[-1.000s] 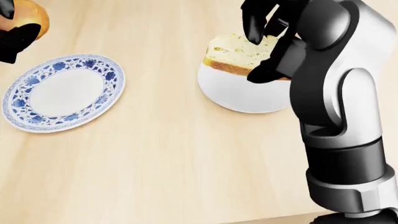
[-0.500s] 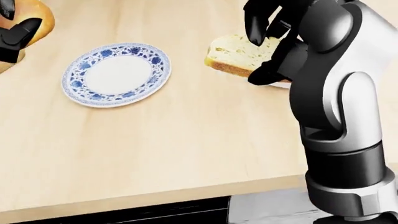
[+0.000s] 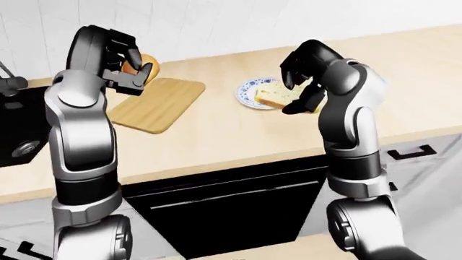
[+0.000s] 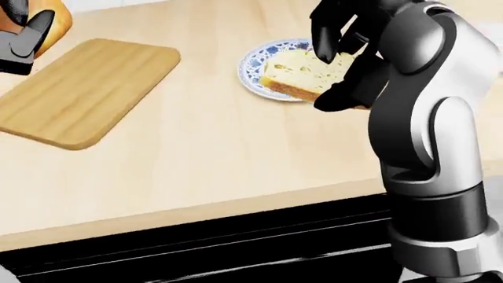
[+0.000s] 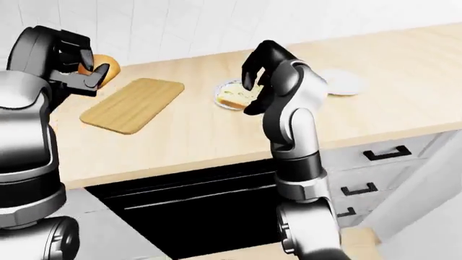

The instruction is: Place all breads on the cutting board.

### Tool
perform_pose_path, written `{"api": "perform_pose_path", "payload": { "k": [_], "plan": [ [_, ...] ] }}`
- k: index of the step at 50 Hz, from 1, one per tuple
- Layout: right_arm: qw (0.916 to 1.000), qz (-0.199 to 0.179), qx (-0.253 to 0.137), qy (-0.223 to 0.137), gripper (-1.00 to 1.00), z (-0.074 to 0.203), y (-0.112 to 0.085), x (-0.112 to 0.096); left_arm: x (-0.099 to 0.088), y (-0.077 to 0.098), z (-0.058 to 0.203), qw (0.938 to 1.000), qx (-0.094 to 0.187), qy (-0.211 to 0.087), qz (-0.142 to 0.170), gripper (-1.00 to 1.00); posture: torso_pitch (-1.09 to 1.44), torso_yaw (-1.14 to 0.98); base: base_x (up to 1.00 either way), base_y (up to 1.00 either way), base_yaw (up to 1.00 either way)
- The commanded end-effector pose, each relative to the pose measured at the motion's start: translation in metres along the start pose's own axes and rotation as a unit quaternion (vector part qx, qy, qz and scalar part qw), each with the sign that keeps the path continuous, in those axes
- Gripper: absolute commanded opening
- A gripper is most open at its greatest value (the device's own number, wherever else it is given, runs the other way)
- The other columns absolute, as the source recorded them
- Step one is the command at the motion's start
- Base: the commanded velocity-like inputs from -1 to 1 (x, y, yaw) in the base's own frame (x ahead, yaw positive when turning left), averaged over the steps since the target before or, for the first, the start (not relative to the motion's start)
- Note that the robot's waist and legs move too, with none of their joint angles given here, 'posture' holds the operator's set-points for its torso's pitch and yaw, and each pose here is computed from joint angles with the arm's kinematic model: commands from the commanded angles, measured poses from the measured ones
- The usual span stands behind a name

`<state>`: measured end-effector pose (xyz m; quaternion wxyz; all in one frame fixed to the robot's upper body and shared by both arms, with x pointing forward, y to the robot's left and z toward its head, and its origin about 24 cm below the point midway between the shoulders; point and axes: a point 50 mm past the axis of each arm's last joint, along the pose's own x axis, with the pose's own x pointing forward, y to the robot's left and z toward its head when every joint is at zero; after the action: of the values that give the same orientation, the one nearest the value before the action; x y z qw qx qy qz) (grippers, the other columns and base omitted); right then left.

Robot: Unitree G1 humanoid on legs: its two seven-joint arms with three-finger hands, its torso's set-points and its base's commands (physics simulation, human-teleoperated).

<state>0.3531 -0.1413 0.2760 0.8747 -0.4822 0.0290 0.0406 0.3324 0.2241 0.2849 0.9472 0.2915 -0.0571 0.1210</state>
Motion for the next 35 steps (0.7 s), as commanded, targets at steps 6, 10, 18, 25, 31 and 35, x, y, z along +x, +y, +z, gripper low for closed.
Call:
{"api": "perform_pose_path", "payload": {
  "k": [6,10,18,25,31,35],
  "plan": [
    [0.9978,-0.050,-0.003,-0.044,-1.00,0.021,-0.021,-0.008,-0.003,0.017,0.017,0.9984,0.003,-0.039,0.041,-1.00,0.00,0.00,0.16,0.00,1.00],
    [0.9979,-0.050,0.007,-0.041,-1.00,0.019,-0.020,-0.006,-0.002,0.014,0.016,0.9984,0.005,-0.040,0.039,-1.00,0.00,0.00,0.07,0.14,0.25],
    [0.9976,-0.056,0.010,-0.038,-1.00,0.016,-0.020,-0.005,-0.002,0.009,0.015,0.9986,0.008,-0.040,0.034,-1.00,0.00,0.00,0.10,0.00,0.00],
    [0.9974,-0.059,0.011,-0.041,-1.00,0.016,-0.021,-0.005,-0.002,0.008,0.016,0.9986,0.010,-0.041,0.033,-1.00,0.00,0.00,0.22,0.00,0.00],
    [0.9971,-0.061,0.011,-0.044,-1.00,0.018,-0.023,-0.006,-0.002,0.009,0.018,0.9985,0.010,-0.042,0.034,-1.00,0.00,0.00,0.00,0.00,0.00],
    [0.9969,-0.063,0.012,-0.045,-1.00,0.019,-0.025,-0.006,-0.003,0.011,0.020,0.9984,0.011,-0.044,0.034,-1.00,0.00,0.00,0.00,0.00,0.00]
  ]
}}
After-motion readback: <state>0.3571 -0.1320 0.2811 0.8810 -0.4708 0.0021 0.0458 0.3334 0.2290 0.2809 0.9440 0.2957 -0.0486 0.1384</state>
